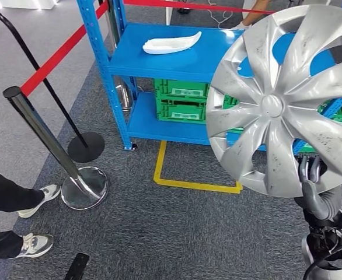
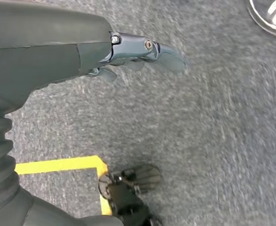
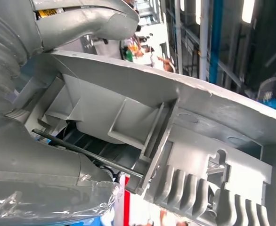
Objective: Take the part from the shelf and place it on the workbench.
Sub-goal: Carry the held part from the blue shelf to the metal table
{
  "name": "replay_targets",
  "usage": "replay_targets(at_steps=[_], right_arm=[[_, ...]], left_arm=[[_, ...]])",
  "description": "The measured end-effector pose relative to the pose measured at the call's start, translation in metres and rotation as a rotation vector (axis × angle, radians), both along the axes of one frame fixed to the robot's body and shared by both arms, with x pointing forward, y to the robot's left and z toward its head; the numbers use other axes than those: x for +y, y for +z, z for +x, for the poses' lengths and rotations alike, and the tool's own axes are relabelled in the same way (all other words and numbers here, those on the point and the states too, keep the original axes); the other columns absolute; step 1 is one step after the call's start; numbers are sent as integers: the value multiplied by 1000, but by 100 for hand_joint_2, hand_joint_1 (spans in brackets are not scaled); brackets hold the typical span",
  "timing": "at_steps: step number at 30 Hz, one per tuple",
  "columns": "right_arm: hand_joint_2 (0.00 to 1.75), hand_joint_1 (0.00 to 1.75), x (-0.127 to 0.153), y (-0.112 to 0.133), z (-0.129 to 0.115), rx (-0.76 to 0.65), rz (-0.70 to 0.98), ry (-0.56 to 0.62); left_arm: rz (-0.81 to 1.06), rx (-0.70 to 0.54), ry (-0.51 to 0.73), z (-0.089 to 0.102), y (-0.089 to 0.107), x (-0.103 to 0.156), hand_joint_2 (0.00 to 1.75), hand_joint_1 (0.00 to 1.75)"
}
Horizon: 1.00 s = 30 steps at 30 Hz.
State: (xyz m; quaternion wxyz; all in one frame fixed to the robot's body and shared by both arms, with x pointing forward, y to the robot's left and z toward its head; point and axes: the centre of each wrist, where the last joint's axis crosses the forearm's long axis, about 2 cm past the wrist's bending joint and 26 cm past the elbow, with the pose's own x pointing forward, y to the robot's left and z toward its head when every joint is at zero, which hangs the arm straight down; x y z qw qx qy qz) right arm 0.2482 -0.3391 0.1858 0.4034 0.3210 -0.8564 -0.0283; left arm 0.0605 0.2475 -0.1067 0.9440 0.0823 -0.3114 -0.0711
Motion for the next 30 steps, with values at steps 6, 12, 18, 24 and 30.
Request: replay_targets(at_steps=[6,12,18,24,30], right_arm=[[175,175,0,-2,-2,8,0,-2],[175,175,-1,-2,-3,7,0,-6],[175,175,-2,-2,-3,4,1,-9],[175,175,-3,-1,-3,0,1,-12],[175,175,-3,0,-2,-1,1,-13]], left_arm=[[-1,1,-3,-1,0,-1,175,0],[2,-1,-3,0,0,1,175,0],[-2,-3,-6,1,0,-1,175,0],[-1,-5,-10,2,0,-1,175,0],[-2,-2,-11,0,0,-2,175,0]])
